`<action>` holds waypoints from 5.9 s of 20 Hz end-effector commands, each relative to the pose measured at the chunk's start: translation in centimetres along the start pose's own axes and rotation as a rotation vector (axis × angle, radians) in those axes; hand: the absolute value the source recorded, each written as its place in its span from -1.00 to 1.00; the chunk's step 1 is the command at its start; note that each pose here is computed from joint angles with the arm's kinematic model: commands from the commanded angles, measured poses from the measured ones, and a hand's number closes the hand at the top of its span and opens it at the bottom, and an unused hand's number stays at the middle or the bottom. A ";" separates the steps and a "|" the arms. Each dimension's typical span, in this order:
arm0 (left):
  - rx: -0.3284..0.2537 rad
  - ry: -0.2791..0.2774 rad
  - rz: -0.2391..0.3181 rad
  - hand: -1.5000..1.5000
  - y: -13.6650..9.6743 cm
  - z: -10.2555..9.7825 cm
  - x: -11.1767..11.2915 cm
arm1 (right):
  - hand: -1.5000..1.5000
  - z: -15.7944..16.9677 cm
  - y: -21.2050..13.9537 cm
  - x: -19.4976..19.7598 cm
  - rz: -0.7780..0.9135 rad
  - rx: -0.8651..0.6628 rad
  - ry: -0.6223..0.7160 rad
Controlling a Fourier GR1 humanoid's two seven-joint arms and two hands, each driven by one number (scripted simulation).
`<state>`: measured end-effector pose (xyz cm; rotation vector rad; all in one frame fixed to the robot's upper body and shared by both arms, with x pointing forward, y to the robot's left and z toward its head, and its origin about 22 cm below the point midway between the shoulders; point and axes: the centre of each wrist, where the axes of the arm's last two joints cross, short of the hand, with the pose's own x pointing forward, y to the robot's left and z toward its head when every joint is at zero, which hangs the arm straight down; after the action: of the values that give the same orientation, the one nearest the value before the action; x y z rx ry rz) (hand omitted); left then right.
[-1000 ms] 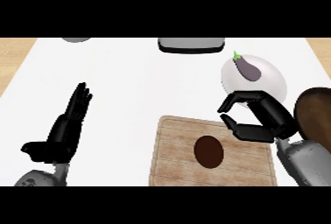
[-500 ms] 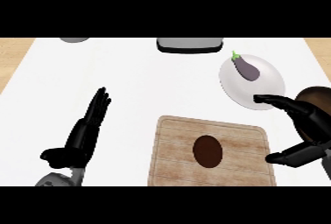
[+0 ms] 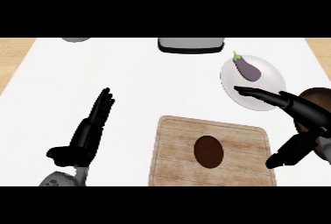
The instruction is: Pick the cupcake from the cutting board and place it in the pan
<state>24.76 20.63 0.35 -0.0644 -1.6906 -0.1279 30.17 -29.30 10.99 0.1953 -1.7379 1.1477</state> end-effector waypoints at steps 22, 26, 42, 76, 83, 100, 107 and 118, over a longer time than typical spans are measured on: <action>-0.002 0.000 0.009 0.00 -1.3 -1.5 0.1 | -1.00 -6.1 9.9 2.0 0.439 0.421 0.274; 0.003 -0.002 -0.002 0.00 -0.6 -0.3 -1.0 | -1.00 -6.8 9.8 1.0 0.403 0.394 0.285; -0.007 -0.015 -0.018 0.00 0.6 0.7 1.5 | -1.00 -8.3 13.2 -3.4 0.405 0.429 0.352; 0.097 0.012 -0.018 0.00 1.9 2.3 0.1 | 1.00 14.1 10.5 4.6 0.591 -0.410 0.281; 0.026 0.001 -0.018 0.00 0.4 1.2 1.8 | 1.00 18.0 8.8 7.1 0.422 -0.635 0.389; -0.005 -0.005 0.002 0.00 -1.2 -0.1 1.4 | 1.00 20.9 -1.7 -5.7 0.560 -1.001 0.458; -0.025 -0.012 -0.005 0.00 0.6 0.4 0.8 | 1.00 16.5 -2.8 -11.9 0.455 -1.062 0.422; -0.062 -0.027 0.002 0.00 -1.7 -1.0 0.9 | -1.00 17.7 -5.5 -13.5 0.419 -0.615 0.765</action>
<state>25.03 19.07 1.23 -0.1040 -1.7190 -0.1699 28.00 -51.04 3.32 -0.9817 -1.5277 0.5758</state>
